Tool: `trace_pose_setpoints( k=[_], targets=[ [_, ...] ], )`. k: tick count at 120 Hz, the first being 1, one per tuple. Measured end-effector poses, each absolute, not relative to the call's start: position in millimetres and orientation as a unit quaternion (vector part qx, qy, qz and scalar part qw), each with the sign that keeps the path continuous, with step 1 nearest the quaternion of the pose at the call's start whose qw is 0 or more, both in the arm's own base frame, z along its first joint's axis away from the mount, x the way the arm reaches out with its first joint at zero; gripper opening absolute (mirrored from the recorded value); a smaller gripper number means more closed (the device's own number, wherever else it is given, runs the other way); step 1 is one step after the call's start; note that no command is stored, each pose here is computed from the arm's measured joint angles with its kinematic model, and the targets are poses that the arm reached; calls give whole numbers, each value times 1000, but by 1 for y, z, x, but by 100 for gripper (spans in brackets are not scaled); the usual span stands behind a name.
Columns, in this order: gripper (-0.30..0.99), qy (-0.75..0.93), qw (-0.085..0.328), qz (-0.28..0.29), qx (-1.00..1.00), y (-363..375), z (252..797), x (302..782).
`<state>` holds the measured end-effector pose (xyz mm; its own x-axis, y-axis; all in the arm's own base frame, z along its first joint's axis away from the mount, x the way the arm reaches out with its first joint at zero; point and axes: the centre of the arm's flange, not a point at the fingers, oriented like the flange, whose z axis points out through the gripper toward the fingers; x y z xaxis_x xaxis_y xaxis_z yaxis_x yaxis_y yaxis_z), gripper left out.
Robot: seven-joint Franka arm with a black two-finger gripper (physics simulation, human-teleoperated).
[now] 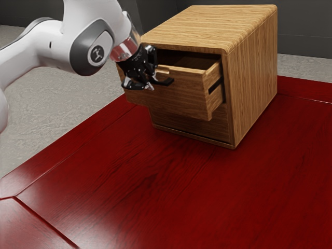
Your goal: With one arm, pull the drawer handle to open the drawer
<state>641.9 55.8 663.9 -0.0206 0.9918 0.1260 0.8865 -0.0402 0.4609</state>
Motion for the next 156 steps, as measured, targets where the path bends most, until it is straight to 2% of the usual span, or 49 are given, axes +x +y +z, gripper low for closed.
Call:
trace_pose_setpoints(
  k=[156],
  targets=[
    [4,688,112,208,686,49,658,534]
  ],
)
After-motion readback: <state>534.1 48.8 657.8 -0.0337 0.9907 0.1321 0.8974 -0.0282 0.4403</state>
